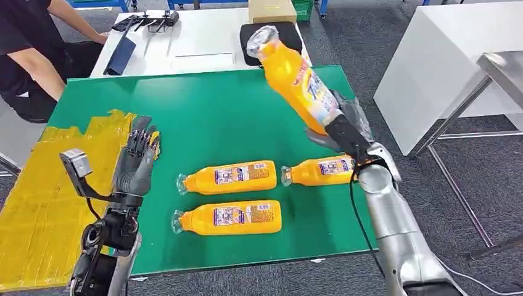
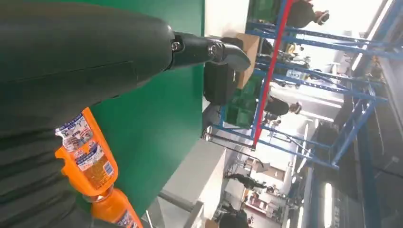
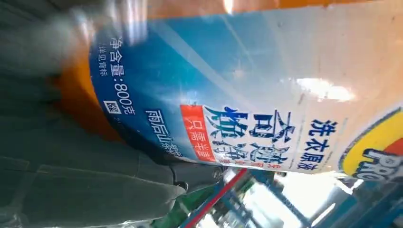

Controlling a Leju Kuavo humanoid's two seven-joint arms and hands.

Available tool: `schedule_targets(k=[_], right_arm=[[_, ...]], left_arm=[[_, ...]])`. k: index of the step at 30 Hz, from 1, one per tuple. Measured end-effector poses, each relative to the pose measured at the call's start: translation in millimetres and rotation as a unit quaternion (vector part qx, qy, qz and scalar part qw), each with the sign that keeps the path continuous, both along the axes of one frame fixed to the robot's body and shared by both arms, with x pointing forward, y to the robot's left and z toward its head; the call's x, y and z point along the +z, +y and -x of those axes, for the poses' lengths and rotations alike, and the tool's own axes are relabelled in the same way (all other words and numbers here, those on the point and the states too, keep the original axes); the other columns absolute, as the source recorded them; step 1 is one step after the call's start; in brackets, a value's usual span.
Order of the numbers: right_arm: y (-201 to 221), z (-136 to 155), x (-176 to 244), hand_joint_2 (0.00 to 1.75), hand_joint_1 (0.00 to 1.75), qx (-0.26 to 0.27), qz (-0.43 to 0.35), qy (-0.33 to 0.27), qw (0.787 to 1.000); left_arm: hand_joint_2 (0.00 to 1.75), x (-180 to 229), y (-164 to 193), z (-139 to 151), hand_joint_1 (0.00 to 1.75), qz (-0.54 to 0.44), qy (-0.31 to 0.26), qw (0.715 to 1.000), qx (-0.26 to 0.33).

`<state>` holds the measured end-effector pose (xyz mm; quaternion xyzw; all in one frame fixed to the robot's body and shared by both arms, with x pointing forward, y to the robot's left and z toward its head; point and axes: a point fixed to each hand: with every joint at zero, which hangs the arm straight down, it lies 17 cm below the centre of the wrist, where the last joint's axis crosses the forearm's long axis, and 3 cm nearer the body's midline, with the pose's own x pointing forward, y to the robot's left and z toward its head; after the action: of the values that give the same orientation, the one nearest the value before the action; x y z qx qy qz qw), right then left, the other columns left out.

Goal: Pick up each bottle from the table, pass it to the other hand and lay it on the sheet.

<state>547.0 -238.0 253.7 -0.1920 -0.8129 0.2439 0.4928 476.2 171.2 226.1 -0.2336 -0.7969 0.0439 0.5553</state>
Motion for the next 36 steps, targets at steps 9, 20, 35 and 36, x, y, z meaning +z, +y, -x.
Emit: schedule_targets(k=[9, 20, 35, 36], right_arm=[[118, -28, -9, 1.75, 1.75, 0.056, -0.001, 0.042, 0.998], [203, -16, -58, 1.75, 1.75, 0.112, 0.045, 0.116, 0.986], [232, -6, -79, 1.75, 1.75, 0.132, 0.083, 0.139, 0.978], [235, -5, -79, 1.75, 1.75, 0.134, 0.089, 0.135, 0.978]], left_arm=[[1.75, 8, -18, -8, 0.00, 0.034, 0.015, 0.999, -0.022], [1.75, 21, -36, -9, 0.00, 0.055, 0.009, 0.997, -0.049], [1.75, 25, -43, -6, 0.00, 0.107, 0.018, 0.991, -0.084], [1.75, 23, -42, -6, 0.00, 0.112, 0.021, 0.990, -0.086]])
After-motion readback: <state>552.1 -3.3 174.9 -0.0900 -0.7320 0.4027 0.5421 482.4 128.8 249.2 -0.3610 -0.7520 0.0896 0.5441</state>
